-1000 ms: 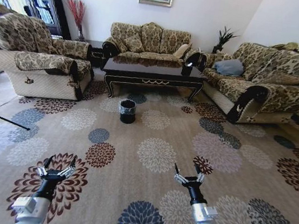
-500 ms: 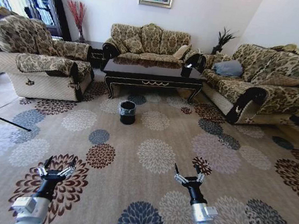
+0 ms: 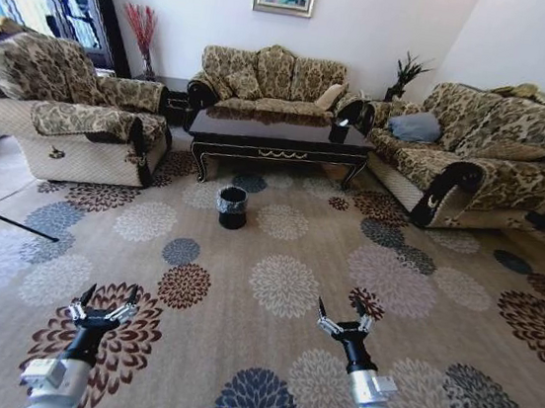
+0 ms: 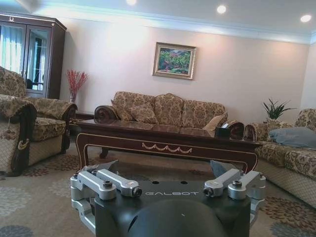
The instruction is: Move to the front of the table and pick up the trash from the floor, then place it into the trash bin.
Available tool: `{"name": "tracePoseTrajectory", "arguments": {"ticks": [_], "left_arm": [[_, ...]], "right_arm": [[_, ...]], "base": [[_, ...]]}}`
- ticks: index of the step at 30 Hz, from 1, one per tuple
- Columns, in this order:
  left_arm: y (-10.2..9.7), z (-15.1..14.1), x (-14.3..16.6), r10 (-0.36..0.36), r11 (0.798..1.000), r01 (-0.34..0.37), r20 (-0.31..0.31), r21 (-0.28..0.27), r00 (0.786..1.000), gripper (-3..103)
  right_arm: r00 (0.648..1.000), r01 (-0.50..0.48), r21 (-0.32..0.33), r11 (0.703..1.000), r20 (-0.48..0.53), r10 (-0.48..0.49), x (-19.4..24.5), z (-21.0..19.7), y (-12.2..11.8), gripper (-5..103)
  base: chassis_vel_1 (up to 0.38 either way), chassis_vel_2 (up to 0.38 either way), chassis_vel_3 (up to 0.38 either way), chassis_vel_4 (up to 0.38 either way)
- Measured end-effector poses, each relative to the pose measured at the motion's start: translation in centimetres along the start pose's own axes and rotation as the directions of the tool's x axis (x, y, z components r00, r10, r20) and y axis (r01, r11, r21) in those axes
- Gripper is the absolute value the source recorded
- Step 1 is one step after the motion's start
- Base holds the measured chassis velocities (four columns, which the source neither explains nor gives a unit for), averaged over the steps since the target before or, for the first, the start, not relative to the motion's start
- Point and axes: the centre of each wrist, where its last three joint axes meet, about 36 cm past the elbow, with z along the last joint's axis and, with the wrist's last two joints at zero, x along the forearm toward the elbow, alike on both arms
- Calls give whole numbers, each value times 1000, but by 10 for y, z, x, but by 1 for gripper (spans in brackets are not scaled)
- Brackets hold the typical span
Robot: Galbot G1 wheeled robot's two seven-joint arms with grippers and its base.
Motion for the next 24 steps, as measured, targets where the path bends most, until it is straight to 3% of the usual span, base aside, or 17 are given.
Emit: {"name": "tracePoseTrajectory", "arguments": {"ticks": [24], "left_arm": [[0,0,0,0,1000,0,0,0,1000,100]], "right_arm": [[1000,0,0,1000,0,0,0,0,0,100]], "base": [[0,0,0,0]]}}
